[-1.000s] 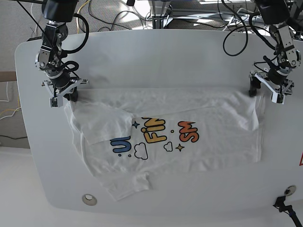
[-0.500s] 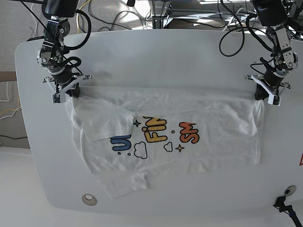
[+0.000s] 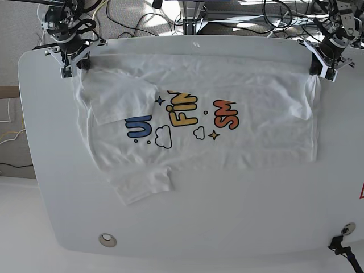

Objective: Fold the T-shirt properly
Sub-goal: 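Release the fabric and reposition both grippers along the shirt's sides, then move both grippers to the hem and grasp the hem edge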

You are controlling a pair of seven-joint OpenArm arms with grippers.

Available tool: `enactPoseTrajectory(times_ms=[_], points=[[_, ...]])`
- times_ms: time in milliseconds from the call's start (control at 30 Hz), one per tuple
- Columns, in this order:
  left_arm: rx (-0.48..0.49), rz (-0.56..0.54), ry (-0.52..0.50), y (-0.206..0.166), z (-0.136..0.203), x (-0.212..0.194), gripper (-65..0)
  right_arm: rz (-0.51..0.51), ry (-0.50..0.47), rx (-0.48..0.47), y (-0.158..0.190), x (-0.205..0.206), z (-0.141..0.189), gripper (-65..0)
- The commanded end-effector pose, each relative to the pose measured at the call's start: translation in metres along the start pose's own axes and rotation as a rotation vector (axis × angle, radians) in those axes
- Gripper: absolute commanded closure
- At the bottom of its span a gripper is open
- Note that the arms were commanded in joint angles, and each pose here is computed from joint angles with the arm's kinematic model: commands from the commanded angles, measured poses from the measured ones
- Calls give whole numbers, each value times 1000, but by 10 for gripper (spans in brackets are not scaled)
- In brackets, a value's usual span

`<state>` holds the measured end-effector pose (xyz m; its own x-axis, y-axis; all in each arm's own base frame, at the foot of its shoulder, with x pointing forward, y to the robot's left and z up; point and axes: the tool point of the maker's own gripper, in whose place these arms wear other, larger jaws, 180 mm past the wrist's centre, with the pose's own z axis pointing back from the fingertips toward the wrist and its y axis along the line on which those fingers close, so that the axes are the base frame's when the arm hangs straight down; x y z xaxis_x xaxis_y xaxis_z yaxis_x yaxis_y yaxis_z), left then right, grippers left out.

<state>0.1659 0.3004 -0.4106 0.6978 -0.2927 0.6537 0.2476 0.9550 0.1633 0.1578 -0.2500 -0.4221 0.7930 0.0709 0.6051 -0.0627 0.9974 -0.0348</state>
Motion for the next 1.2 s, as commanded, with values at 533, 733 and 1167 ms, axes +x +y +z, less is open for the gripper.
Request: enactPoseTrajectory(times_ms=[533,733,1167], points=[[-67,-74,111,-9,37,-30,-131,18,-6,-19,-5,-6,23,-85],[-50,-81,112,-1,39,-29,-462,-4,-59,-49,-7,8,31,-358],[195,-93,-175,84,13,116,-475,5,-249,-68,-13,106,11,-409]])
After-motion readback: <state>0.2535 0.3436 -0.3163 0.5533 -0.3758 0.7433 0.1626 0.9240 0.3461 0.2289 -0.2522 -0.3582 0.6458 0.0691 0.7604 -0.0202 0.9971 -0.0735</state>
